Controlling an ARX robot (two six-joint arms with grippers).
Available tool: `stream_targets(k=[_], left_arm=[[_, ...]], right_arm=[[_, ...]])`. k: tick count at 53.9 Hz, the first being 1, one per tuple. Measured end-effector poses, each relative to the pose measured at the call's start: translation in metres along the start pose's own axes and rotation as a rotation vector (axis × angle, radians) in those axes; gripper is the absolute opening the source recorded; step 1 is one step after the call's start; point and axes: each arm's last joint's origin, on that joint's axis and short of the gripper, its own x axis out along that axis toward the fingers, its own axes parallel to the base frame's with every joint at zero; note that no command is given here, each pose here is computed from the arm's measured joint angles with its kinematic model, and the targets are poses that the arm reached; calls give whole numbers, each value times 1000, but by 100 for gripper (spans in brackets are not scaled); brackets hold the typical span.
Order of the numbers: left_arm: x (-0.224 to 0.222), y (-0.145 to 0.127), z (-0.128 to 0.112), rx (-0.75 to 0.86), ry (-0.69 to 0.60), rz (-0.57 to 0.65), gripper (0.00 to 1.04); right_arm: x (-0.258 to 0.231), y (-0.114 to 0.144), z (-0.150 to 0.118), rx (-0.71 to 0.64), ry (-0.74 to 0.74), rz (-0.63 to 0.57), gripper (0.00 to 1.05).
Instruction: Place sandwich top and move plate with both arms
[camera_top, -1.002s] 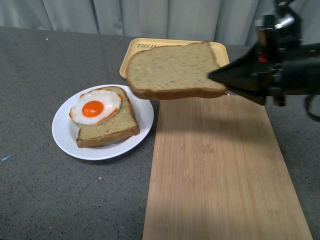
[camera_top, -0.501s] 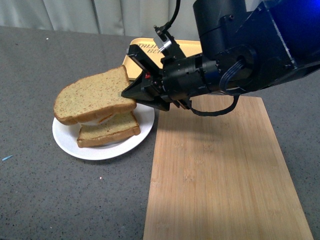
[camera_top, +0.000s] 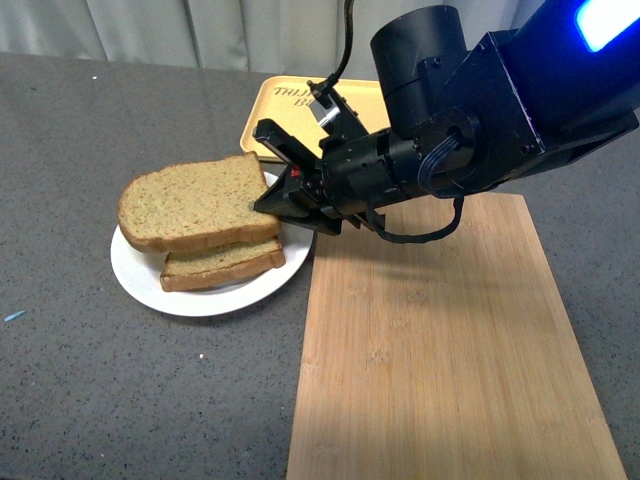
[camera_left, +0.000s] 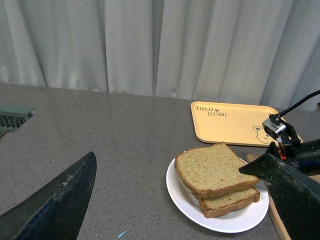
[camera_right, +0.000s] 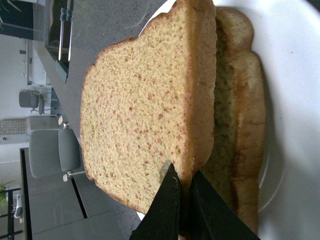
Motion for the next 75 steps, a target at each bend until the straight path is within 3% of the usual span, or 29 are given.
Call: stream_targets(k=[10, 14, 22, 39, 41, 46, 48, 51, 69, 75], left_arm=[[0, 0, 0, 0, 0, 0, 98], [0, 0, 0, 0, 0, 0, 98], [0, 0, 0, 0, 0, 0, 98], [0, 0, 0, 0, 0, 0, 98], [0, 0, 0, 0, 0, 0, 98], [0, 0, 0, 0, 0, -2, 98], [0, 0, 0, 0, 0, -1, 98], [0, 0, 0, 0, 0, 0, 98], [0, 0, 0, 0, 0, 0, 98], [0, 0, 0, 0, 0, 0, 98]], right_arm=[[-7, -2, 1, -6, -13, -9, 4], [-12, -1, 0, -21, -35, -20, 20], [-30, 10, -4, -75, -92, 9, 44], [-124, 33, -22, -152, -291, -87, 97], [-127, 31, -26, -217, -402, -163, 94], [-155, 24, -48, -485, -904, -575, 75], [-169, 24, -58, -529, -1008, -690, 68], [-186, 27, -66, -567, -1087, -761, 59], [-241, 31, -123, -630, -1074, -828, 0], [-255, 38, -134, -638, -1080, -822, 1]])
